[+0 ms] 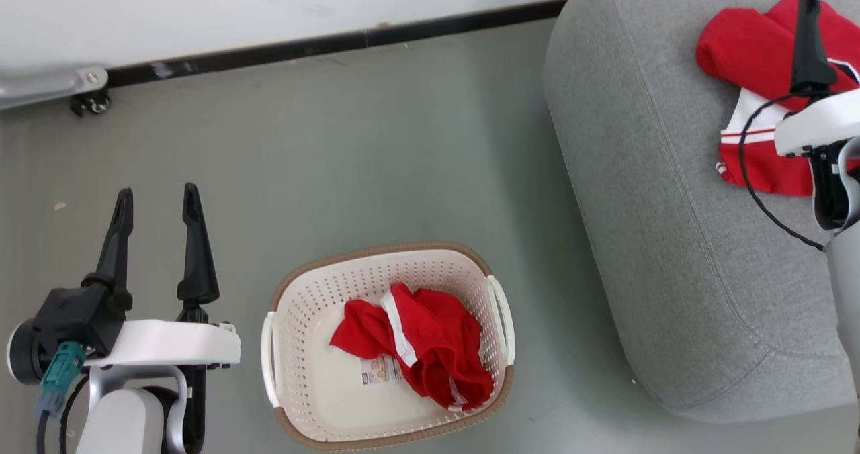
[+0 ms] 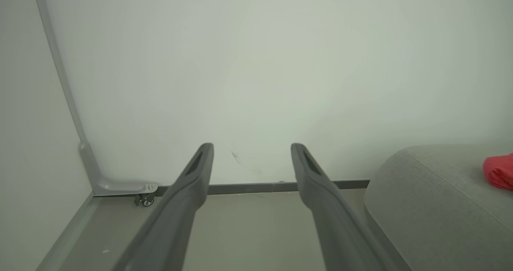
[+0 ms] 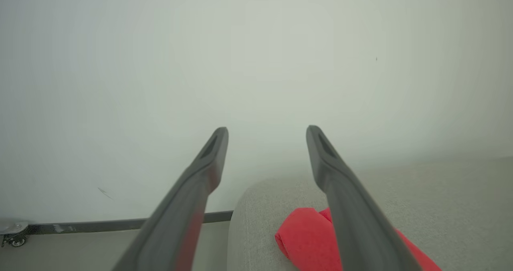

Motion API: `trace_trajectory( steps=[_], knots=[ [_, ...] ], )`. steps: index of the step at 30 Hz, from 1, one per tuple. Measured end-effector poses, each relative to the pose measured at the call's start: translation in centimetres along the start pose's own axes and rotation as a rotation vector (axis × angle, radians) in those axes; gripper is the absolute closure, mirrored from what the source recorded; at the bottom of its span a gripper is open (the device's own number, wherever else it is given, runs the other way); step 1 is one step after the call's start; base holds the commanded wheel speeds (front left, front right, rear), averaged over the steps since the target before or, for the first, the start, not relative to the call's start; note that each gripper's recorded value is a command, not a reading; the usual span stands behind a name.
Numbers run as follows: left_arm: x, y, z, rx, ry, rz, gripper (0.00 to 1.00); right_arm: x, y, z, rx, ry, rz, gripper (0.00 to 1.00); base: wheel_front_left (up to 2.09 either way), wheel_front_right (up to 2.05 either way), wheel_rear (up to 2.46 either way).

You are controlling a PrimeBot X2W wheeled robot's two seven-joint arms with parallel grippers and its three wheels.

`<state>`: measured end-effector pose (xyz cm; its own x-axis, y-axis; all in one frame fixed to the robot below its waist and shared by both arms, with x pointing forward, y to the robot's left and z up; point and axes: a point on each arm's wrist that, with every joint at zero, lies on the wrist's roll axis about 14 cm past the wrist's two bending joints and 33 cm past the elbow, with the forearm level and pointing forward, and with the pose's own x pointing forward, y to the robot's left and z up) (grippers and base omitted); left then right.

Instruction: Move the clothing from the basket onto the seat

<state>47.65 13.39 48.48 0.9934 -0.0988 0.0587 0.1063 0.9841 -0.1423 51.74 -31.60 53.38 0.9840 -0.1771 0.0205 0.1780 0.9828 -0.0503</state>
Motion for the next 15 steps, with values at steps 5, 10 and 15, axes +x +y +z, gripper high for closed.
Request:
trace_trajectory(
  steps=[5, 10, 15],
  knots=[
    [-1.3, 0.7, 1.0, 0.002, -0.013, 0.032, 0.00, -0.3, 2.0, 2.7, 0.029, -0.078, 0.050, 0.00, 0.00, 0.00, 0.00],
    [-2.8, 1.4, 1.9, -0.002, -0.022, 0.060, 0.00, -1.9, 4.3, 2.8, 0.071, -0.094, 0.100, 0.00, 0.00, 0.00, 0.00],
    [-4.2, 1.7, 2.7, -0.015, -0.034, 0.083, 0.00, -3.9, 7.4, 1.8, 0.118, -0.075, 0.164, 0.00, 0.00, 0.00, 0.00]
  ],
)
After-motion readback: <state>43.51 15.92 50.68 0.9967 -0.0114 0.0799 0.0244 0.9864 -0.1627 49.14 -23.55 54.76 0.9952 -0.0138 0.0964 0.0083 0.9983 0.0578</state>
